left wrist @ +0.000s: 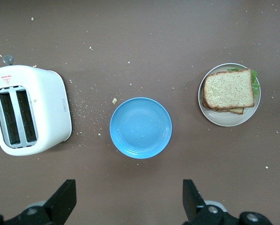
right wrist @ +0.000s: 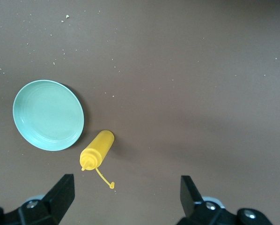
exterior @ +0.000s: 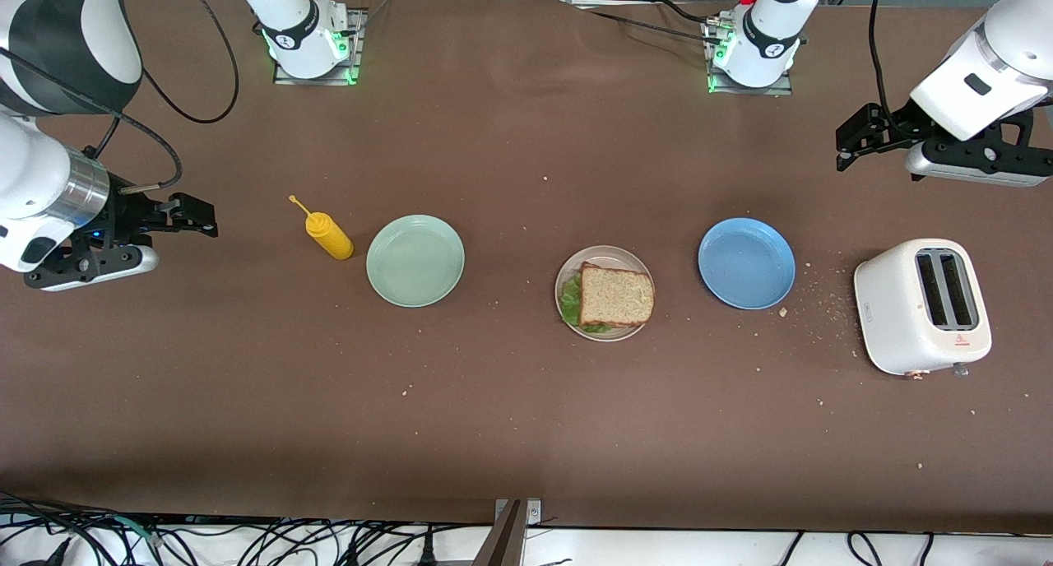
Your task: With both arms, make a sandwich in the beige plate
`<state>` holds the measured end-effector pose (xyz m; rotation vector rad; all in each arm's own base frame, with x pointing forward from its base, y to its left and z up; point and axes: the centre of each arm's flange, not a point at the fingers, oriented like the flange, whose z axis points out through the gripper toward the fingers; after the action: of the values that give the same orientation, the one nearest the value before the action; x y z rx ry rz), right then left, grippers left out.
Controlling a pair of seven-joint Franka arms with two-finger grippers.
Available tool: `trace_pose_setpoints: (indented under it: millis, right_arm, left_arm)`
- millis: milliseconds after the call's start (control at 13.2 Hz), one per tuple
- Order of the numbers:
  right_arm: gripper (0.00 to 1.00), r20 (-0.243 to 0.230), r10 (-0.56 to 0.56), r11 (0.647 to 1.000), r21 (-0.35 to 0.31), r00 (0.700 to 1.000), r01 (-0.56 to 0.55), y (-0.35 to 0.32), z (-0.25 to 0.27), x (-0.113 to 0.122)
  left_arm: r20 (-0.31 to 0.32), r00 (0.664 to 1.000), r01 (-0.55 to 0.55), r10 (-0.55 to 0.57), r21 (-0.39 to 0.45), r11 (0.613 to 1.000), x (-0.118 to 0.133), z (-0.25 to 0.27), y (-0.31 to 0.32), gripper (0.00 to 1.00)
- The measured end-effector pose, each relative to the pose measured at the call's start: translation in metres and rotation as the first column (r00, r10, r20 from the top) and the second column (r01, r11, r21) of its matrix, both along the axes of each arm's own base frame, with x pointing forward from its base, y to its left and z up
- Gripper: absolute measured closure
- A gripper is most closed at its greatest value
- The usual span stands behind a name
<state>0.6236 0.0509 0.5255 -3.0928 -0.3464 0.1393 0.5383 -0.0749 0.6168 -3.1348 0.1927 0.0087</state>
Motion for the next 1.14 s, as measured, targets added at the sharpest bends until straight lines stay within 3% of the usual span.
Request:
trace_pose_setpoints:
  millis: [1137]
  right_arm:
    - [0.00,-0.001,-0.002,1.000,0.000,1.000,0.002,-0.0005,-0.0003,0.0001]
  left_arm:
    - [-0.011,1.000,-0.010,0.010,-0.001,1.000,0.0046,-0.0059,0.0058,0.00]
